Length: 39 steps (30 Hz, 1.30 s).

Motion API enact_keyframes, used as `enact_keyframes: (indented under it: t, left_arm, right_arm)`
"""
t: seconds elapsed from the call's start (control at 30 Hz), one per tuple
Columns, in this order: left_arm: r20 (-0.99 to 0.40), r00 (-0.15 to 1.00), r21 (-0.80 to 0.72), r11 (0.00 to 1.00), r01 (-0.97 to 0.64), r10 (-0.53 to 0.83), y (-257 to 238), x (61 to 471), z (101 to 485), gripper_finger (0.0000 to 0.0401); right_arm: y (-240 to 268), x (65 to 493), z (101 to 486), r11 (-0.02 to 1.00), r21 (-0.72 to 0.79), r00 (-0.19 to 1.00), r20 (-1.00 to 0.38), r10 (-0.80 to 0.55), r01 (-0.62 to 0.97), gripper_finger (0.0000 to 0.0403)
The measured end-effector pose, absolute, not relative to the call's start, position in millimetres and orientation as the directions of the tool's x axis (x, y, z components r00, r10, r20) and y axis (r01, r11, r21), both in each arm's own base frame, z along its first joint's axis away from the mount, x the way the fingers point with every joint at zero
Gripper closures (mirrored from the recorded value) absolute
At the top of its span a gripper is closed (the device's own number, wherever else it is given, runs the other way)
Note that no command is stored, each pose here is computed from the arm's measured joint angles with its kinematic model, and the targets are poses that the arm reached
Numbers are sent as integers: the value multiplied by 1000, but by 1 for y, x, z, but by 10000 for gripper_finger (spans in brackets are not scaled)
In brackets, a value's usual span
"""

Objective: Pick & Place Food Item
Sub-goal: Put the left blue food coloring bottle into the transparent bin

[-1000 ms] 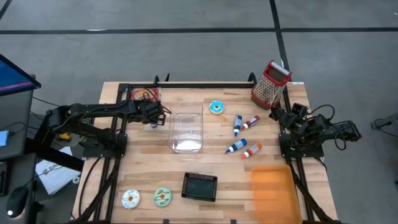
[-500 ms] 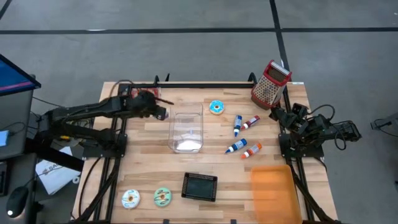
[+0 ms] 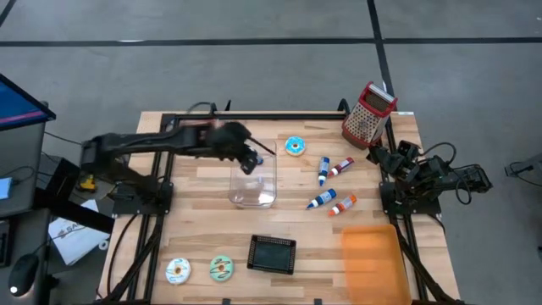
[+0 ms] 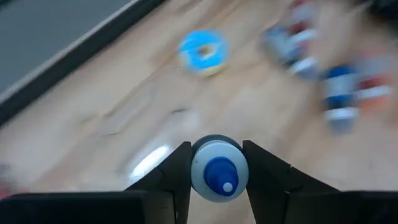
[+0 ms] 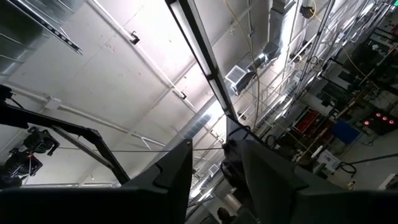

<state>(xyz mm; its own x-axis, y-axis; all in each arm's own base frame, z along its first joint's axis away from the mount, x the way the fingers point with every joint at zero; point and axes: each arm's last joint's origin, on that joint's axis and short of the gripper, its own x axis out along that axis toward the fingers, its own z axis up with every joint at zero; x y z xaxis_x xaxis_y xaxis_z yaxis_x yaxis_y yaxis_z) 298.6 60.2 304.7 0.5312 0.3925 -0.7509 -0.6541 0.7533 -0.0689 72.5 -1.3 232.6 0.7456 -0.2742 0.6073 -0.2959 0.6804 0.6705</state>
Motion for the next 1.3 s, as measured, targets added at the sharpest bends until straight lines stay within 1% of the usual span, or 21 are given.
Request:
enact_keyframes:
  t: [0.07,0.17,0.37,0.53,0.63,0.8,0.93,1.0,1.07,1.3]
  left_arm:
    - [-780,430,46,727,-685,455,64,309,296,290]
    - [-794,350,133,704,-697,497,67,316,284,285]
    - [-837,260,129,636,-761,481,72,320,266,288]
    - [-836,258,79,572,-817,484,75,322,262,282]
    - [-850,219,74,521,-851,480,79,317,251,282]
    - [-852,202,53,465,-884,482,82,313,235,285]
    - [-850,212,10,417,-909,482,82,312,224,280]
    - [-853,206,5,402,-916,480,81,311,220,282]
    - [-846,223,-18,392,-920,484,81,312,217,284]
    - [-835,245,-41,388,-921,493,81,312,209,278]
  right_arm:
    - [-1,73,233,681,670,746,608,-272,-297,269]
    - [-1,73,233,681,668,747,608,-269,-299,269]
    - [-1,73,232,683,667,749,607,-265,-298,269]
    - [-1,73,232,683,668,752,604,-265,-296,269]
    - [-1,73,232,683,668,751,604,-265,-296,269]
    - [-1,73,232,684,668,754,602,-263,-294,269]
    - [-1,73,232,684,667,755,601,-262,-294,269]
    - [-1,73,232,684,667,755,602,-262,-294,269]
    - [-1,73,232,684,667,755,602,-262,-295,269]
    - [-1,73,232,684,667,755,601,-262,-294,269]
